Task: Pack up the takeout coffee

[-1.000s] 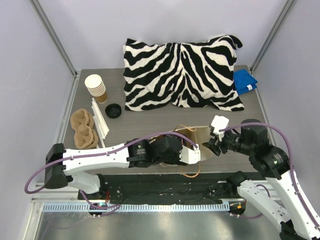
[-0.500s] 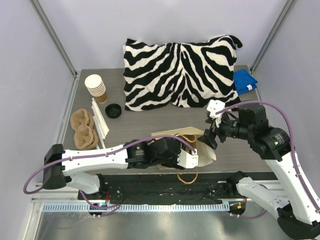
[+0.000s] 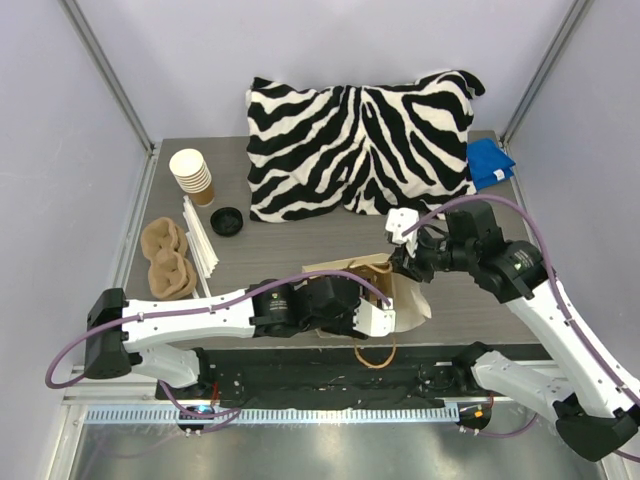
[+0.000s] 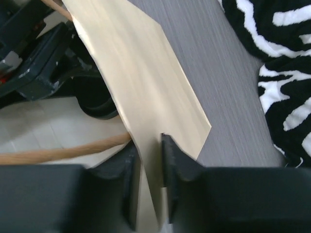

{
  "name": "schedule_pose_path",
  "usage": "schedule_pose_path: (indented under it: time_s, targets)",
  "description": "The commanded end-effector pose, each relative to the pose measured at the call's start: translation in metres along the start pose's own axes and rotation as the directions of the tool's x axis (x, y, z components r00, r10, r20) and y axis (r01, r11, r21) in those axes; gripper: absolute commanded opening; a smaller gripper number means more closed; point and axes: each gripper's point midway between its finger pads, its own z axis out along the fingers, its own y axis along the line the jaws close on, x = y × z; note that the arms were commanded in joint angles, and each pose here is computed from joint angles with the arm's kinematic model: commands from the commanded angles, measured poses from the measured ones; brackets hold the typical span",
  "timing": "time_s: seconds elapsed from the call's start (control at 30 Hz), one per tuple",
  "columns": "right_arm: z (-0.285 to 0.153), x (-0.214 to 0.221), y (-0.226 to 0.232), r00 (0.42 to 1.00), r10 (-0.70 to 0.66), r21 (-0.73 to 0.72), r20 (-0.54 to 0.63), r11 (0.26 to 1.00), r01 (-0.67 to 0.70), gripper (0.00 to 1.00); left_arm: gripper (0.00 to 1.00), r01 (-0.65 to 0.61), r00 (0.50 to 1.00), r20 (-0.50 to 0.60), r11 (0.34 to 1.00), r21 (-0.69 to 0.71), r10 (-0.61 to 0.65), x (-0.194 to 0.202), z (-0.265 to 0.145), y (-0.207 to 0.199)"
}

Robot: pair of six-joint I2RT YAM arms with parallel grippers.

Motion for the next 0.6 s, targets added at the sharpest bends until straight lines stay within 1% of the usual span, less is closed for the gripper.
schedule_pose_path:
  time_s: [0.0,0.03,0.17,0.3,0.37,0.57]
  targets:
    - [-0.005,-0.027,-0.007,0.993,-0.037,0.107,0.109,0.994,0.025,0.08,0.0,0.006,0.999,0.038,0.999,-0.045,-0.005,-0.009,-0.012,0.011]
    - [-0.004,-0.032,-0.004,0.99,-0.046,0.109,0.132,0.994,0.032,0.01,0.0,0.009,0.999,0.037,0.999,-0.05,-0.007,-0.009,-0.011,0.012]
    - [-0.007,-0.041,0.006,0.982,-0.035,0.126,0.184,0.992,0.012,0.01,0.0,0.003,1.0,0.026,0.996,-0.088,0.0,-0.007,-0.006,0.017]
    - [-0.009,-0.046,0.009,0.981,-0.028,0.155,0.192,0.988,-0.002,0.01,0.0,-0.002,1.0,0.027,0.992,-0.128,0.005,-0.008,0.0,0.023]
    - [-0.01,-0.049,0.011,0.978,-0.042,0.166,0.205,0.986,0.008,0.01,0.0,-0.009,1.0,0.008,0.991,-0.131,0.01,-0.005,0.005,0.022]
    - [-0.003,-0.046,0.017,0.979,-0.059,0.146,0.193,0.989,0.031,0.01,0.0,-0.007,1.0,-0.007,0.987,-0.162,0.006,-0.002,0.012,0.024]
